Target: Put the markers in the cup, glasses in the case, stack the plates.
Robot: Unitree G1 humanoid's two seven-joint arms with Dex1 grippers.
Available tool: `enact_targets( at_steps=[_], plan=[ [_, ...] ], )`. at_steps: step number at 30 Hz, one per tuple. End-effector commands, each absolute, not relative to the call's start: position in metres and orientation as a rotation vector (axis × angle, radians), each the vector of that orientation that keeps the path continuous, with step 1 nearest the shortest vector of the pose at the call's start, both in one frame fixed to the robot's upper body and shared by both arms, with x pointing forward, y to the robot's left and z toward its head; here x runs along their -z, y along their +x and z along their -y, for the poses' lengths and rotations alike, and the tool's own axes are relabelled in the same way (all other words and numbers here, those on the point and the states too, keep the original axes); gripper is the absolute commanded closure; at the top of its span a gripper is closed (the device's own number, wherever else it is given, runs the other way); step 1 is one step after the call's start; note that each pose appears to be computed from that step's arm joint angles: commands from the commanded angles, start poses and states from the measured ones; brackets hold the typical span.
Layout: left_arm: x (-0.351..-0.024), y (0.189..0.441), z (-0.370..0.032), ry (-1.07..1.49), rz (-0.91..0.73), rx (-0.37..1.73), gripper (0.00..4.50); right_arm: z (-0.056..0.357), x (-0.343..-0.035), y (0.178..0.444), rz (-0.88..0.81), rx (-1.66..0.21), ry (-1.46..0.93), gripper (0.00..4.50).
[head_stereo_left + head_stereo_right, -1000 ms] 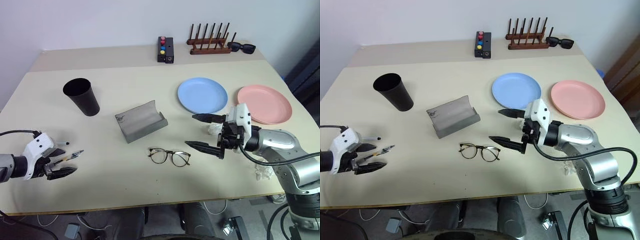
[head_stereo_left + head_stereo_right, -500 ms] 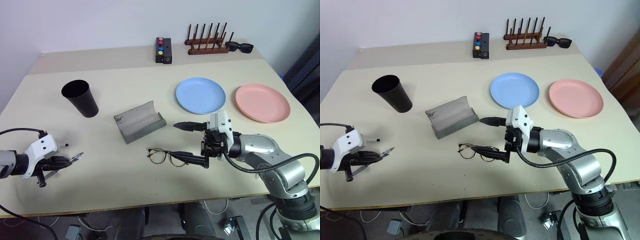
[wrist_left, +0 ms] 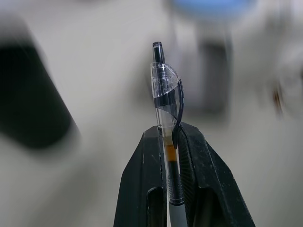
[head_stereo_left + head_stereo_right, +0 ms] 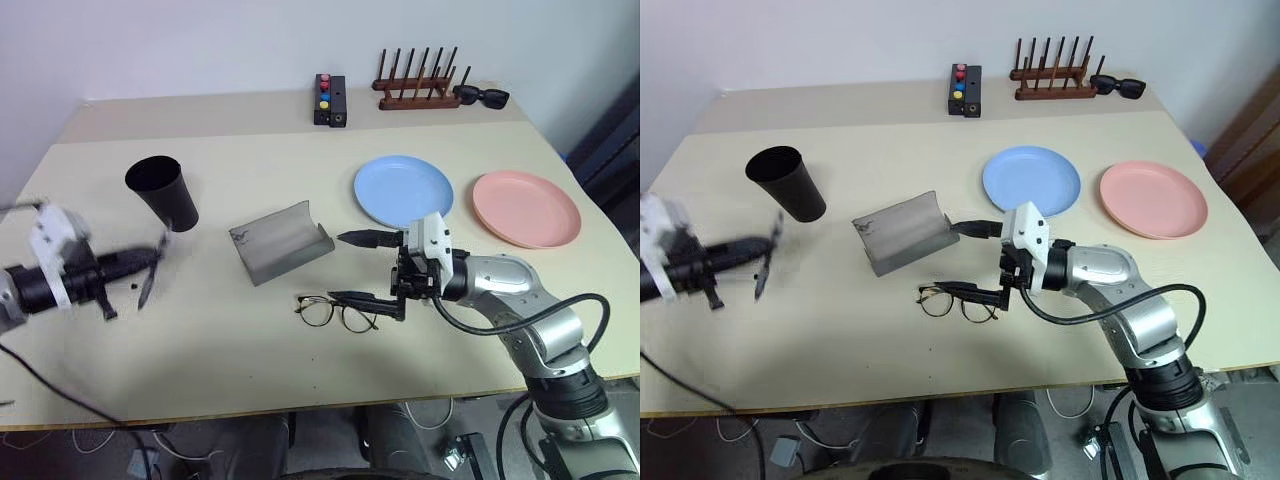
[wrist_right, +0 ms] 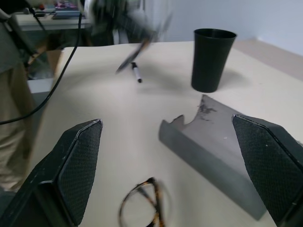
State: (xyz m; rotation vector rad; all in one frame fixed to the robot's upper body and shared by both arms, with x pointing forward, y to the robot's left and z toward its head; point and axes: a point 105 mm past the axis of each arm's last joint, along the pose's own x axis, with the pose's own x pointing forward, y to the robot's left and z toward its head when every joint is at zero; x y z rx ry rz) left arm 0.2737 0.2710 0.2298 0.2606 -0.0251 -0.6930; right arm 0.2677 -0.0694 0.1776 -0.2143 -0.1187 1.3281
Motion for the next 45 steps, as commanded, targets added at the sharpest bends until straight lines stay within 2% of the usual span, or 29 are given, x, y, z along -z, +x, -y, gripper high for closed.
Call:
enact_targets(
  at_steps=[1,4,7,11,15,22,29,45],
  plan=[
    [-0.275,0.281,-0.275,0.28,0.234,0.568,4.46,0.066,-0.184,0.269,0.175,-1.338,-0.232,0.0],
    [-0.306,0.301,-0.282,0.317,0.387,0.386,4.46,0.064,-0.183,0.27,0.19,-1.344,-0.229,0.0],
    [-0.321,0.317,-0.286,0.324,0.452,0.272,4.46,0.063,-0.182,0.271,0.202,-1.349,-0.223,0.0],
    [-0.324,0.338,-0.293,0.398,0.513,0.1,4.46,0.059,-0.181,0.271,0.214,-1.359,-0.211,0.0],
    [-0.314,0.351,-0.303,0.374,0.54,-0.016,4.46,0.055,-0.186,0.271,0.247,-1.352,-0.182,0.0],
    [-0.282,0.375,-0.296,0.292,0.528,-0.025,4.46,0.035,-0.197,0.273,0.323,-1.326,-0.121,0.0],
    [-0.266,0.386,-0.286,0.248,0.516,0.0,4.46,0.017,-0.205,0.281,0.382,-1.277,-0.063,0.0],
    [-0.237,0.385,-0.283,0.213,0.443,-0.028,4.46,0.011,-0.206,0.279,0.38,-1.289,-0.017,0.0]
  ],
)
